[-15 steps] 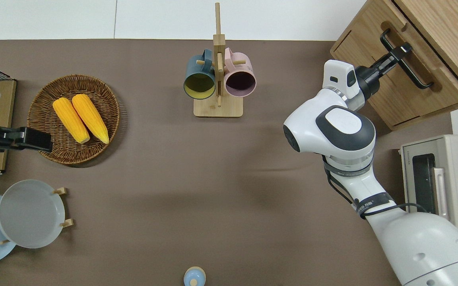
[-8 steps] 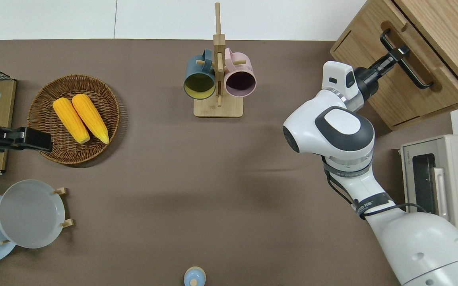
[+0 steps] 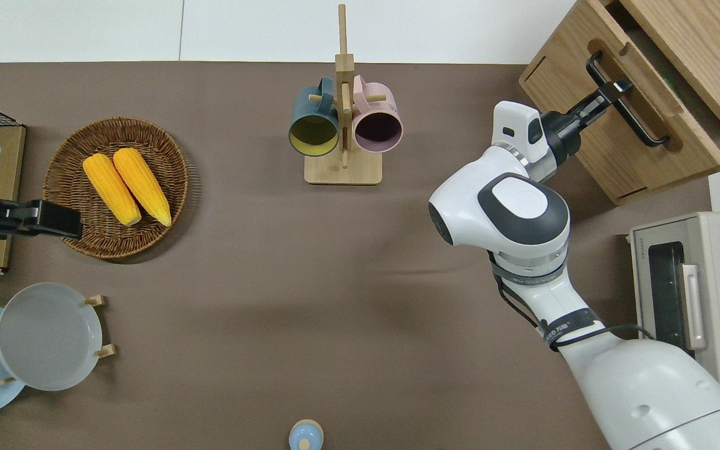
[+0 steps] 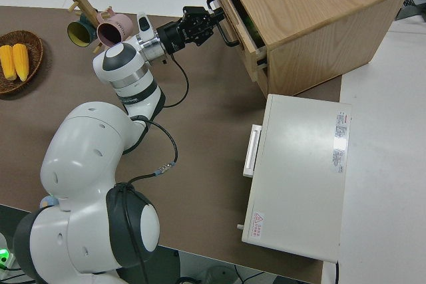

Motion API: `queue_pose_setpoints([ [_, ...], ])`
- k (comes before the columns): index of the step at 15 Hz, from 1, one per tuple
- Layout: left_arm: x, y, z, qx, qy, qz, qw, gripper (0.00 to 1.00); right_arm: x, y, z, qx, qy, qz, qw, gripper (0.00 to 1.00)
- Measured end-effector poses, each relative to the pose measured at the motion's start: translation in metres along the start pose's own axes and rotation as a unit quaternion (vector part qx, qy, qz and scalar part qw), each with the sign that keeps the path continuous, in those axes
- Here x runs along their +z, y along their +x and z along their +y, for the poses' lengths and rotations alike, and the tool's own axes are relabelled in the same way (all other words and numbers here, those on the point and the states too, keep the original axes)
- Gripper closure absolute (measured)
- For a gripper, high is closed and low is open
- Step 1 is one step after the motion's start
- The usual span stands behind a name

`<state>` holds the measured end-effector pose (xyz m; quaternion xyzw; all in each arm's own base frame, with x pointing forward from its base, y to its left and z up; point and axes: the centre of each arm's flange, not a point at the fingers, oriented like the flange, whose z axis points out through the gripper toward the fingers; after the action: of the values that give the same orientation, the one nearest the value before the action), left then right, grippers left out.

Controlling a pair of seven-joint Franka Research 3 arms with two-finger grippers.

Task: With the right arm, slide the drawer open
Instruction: 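Pull the handle toward the robot to slide the drawer out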

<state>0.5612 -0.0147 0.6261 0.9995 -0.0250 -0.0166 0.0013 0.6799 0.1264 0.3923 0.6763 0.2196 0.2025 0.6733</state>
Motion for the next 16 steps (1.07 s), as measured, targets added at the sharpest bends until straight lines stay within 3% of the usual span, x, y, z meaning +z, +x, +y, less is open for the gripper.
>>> queue_pose_setpoints([
  [9,0.000,0.000,0.000,0.000,0.000,0.000,1.0000,0.00,-0.069,0.012,0.001,0.011,0.009,-0.028,0.9995,0.83],
  [16,0.000,0.000,0.000,0.000,0.000,0.000,1.0000,0.00,-0.126,0.019,0.000,0.013,0.015,-0.037,0.9991,0.83],
])
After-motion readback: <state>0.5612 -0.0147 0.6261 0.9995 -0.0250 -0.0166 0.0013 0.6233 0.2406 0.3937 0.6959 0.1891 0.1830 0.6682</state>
